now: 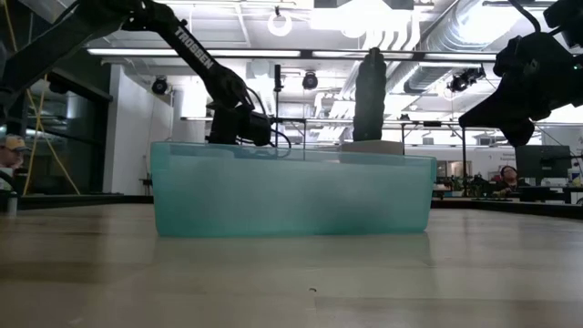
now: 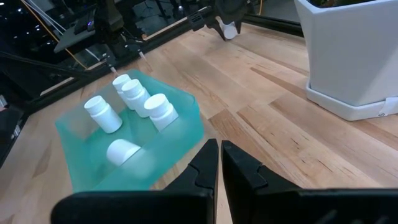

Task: Pick and place pill bottles into a basket
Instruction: Put the white pill bottle into the green bin

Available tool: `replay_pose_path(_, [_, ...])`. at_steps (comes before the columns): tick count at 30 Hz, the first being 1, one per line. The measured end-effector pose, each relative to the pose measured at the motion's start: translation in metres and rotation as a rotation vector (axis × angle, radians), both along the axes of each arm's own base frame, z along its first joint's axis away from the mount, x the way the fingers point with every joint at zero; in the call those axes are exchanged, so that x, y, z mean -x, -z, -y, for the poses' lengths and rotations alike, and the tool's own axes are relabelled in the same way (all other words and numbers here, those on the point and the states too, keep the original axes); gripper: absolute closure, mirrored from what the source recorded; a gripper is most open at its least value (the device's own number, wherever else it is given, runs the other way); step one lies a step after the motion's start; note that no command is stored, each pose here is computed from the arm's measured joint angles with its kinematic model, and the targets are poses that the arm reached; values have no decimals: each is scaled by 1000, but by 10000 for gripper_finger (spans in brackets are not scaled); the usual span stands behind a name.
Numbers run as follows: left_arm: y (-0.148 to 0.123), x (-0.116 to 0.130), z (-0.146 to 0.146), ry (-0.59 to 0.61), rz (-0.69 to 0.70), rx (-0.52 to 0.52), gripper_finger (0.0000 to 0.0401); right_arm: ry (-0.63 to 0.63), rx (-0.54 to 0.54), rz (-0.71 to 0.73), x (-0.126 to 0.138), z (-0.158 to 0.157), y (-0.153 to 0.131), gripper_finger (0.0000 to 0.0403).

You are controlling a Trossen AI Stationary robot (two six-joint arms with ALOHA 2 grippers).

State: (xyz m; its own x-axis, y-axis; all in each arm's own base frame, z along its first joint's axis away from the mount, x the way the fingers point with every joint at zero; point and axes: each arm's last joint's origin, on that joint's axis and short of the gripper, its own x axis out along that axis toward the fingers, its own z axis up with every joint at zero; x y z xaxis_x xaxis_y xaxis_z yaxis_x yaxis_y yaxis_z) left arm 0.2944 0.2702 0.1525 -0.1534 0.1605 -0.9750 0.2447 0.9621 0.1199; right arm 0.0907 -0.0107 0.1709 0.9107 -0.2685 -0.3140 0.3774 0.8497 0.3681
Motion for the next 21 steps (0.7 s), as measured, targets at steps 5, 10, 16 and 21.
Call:
replay_pose_path(5, [0, 0, 0, -7, 3, -3, 208, -1, 0, 0, 0, 0, 0, 391])
replay_pose_path(10, [0, -5, 6, -80, 18, -16, 208, -1, 0, 0, 0, 0, 0, 391])
replay_pose_path(16, [-2, -14, 20, -115, 24, 12, 208, -19, -6, 0, 0, -1, 0, 391])
replay_pose_path(21, [-14, -27, 34, -173, 66, 70, 208, -44, -13, 0, 0, -1, 0, 391])
